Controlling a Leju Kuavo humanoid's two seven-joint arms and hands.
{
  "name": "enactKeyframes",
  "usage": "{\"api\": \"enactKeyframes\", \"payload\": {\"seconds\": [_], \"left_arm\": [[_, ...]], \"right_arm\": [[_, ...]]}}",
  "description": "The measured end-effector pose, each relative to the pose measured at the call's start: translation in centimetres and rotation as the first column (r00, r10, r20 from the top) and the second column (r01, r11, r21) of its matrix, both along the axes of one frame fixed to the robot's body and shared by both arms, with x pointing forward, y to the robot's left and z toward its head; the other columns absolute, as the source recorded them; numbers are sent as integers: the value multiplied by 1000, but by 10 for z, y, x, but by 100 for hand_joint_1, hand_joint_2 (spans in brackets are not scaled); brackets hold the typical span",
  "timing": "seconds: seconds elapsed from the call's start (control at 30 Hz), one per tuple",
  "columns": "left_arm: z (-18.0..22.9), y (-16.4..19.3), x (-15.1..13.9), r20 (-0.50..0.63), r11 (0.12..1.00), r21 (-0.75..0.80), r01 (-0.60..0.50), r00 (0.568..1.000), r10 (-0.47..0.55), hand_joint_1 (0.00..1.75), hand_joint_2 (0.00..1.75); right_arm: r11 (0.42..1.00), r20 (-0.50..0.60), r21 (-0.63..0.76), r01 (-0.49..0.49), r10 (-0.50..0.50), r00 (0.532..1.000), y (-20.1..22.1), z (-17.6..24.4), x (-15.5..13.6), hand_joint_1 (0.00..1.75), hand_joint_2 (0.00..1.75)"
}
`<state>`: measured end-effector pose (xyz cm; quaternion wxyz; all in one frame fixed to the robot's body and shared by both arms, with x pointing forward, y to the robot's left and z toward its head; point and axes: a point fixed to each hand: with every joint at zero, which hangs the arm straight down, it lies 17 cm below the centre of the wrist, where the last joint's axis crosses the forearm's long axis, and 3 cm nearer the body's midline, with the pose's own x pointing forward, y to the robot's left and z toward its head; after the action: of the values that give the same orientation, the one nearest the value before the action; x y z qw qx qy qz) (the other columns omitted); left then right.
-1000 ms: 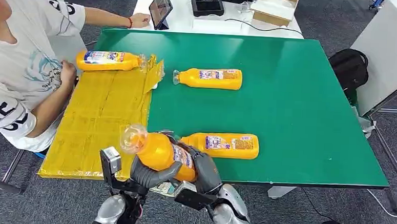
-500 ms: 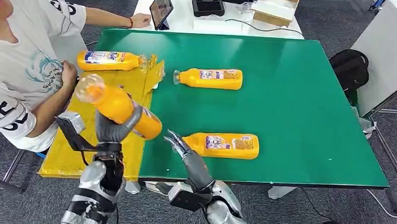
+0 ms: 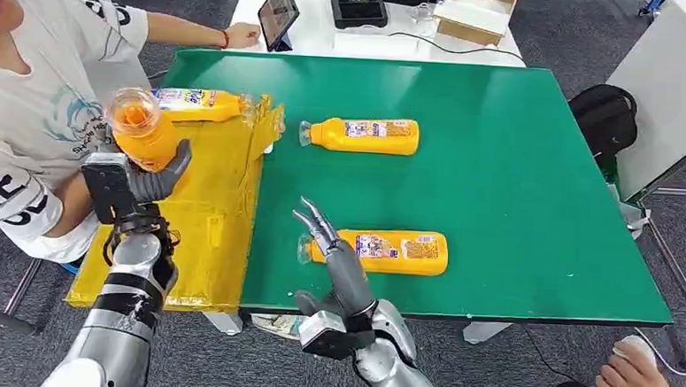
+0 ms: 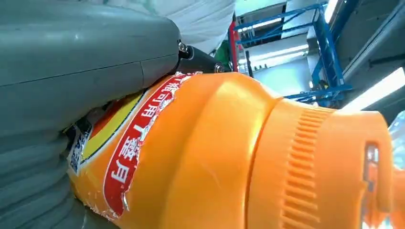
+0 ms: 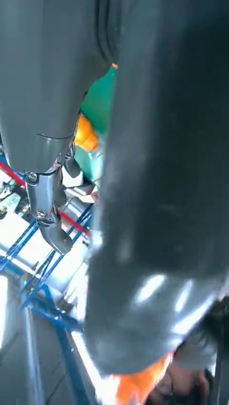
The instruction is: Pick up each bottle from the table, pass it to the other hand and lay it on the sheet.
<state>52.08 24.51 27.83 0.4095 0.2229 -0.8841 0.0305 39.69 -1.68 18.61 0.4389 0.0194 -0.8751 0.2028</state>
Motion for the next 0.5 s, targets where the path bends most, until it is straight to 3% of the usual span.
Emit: {"api": "enactKeyframes", "payload": {"seconds": [0.1, 0.17, 0.23, 0.3, 0.5], "left_arm": [[-8, -6, 14, -29, 943, 310, -124, 990, 139, 175, 175], [-25, -18, 28, -42, 806, 577, -135, 980, 195, 175, 175], [-47, -18, 38, -64, 677, 726, -121, 968, 241, 175, 175], [-65, -13, 43, -84, 606, 790, -99, 960, 266, 175, 175], [-104, 1, 51, -158, 515, 857, -25, 938, 308, 175, 175]], "right_arm": [[998, 37, 54, 35, -37, 999, -10, 15, -1, 0, 0], [995, 55, 88, 55, -60, 997, -15, 25, -2, 0, 0], [990, 71, 119, 76, -85, 994, -20, 35, -3, 0, 0], [987, 85, 135, 91, -103, 991, -24, 42, -4, 0, 0], [979, 90, 180, 99, -117, 989, -30, 53, -6, 0, 0]]}}
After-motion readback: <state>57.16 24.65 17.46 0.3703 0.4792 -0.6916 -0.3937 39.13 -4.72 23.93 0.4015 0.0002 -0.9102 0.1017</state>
